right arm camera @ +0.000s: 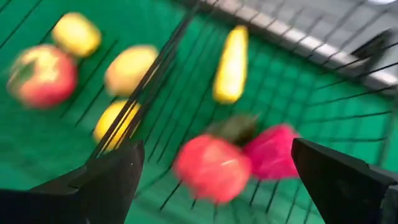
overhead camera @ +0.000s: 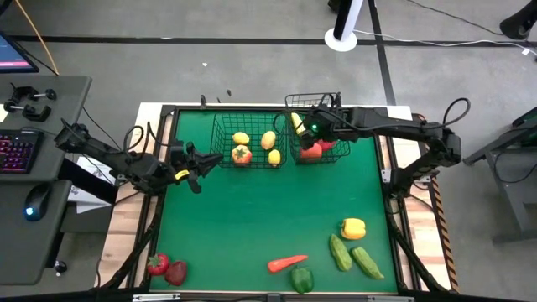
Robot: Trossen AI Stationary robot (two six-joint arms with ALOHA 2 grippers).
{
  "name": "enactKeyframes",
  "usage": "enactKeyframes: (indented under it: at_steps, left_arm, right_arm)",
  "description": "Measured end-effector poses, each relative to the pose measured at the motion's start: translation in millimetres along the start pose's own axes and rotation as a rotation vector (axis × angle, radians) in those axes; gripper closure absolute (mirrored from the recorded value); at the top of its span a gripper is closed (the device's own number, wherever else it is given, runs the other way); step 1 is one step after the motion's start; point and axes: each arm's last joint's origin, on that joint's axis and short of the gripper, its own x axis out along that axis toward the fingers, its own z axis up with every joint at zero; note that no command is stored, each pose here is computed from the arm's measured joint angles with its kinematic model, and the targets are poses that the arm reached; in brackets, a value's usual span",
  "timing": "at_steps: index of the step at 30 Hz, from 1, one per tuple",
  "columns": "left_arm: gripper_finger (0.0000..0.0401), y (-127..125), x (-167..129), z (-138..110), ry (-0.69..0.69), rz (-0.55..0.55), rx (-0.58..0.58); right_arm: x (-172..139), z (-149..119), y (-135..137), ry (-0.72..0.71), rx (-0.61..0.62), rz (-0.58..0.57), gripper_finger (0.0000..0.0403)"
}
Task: Sort produce into baskets
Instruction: Put the yellow bell pepper into the right wire basket
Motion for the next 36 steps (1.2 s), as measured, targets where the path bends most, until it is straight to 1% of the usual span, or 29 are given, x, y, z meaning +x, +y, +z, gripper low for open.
enactKeyframes:
  at_steps: [3, 5, 6, 8, 11, 14, 17, 19, 21, 23, 25, 29, 31, 32, 34, 36]
  left_arm:
    - [0.0401, 1, 0, -1, 0.007, 0.004, 0.008]
    - [0.0401, 1, 0, -2, 0.02, 0.011, 0.015]
    - [0.0401, 2, 0, -3, 0.027, 0.014, 0.02]
    - [0.0401, 2, 0, -4, 0.034, 0.018, 0.022]
    - [0.0401, 3, 0, -5, 0.043, 0.024, 0.001]
    - [0.0401, 3, 0, -6, 0.047, 0.027, -0.005]
    - [0.0401, 3, 0, -6, 0.047, 0.027, -0.006]
    - [0.0401, 3, 0, -6, 0.047, 0.027, -0.006]
    - [0.0401, 3, 0, -6, 0.047, 0.027, -0.006]
    - [0.0401, 3, 0, -6, 0.047, 0.027, -0.006]
    - [0.0401, 3, 0, -6, 0.047, 0.028, -0.006]
    - [0.0401, 3, 0, -6, 0.047, 0.028, -0.006]
    - [0.0401, 3, 0, -6, 0.048, 0.029, -0.004]
    - [0.0401, 3, 0, -7, 0.049, 0.03, -0.003]
    - [0.0401, 3, 1, -7, 0.051, 0.031, -0.001]
    - [0.0401, 3, 1, -7, 0.052, 0.032, -0.001]
  right_arm:
    - [-6, -10, 3, 0.13, -0.058, 0.108, 0.0006]
    - [-13, -24, 10, 0.238, -0.09, 0.155, 0.0006]
    - [-18, -34, 14, 0.28, -0.111, 0.16, 0.0006]
    - [-29, -55, 23, 0.343, -0.171, 0.136, 0.0006]
    - [-51, -91, 36, 0.369, -0.229, 0.086, 0.0006]
    - [-74, -128, 44, 0.385, -0.232, 0.048, 0.0006]
    - [-96, -161, 45, 0.4, -0.218, 0.023, 0.0006]
    - [-109, -181, 45, 0.404, -0.212, 0.027, 0.0006]
    - [-121, -199, 44, 0.426, -0.238, 0.051, 0.0006]
    - [-129, -213, 44, 0.467, -0.311, 0.089, 0.0006]
    - [-136, -223, 44, 0.493, -0.439, 0.144, 0.0006]
    - [-141, -231, 40, 0.464, -0.711, 0.204, 0.0006]
    - [-137, -235, 39, 0.443, -0.813, 0.207, 0.0006]
    - [-132, -238, 38, 0.445, -0.846, 0.198, 0.0006]
    - [-118, -245, 36, 0.479, -0.873, 0.183, 0.0006]
    - [-102, -254, 36, 0.514, -0.866, 0.184, 0.0006]
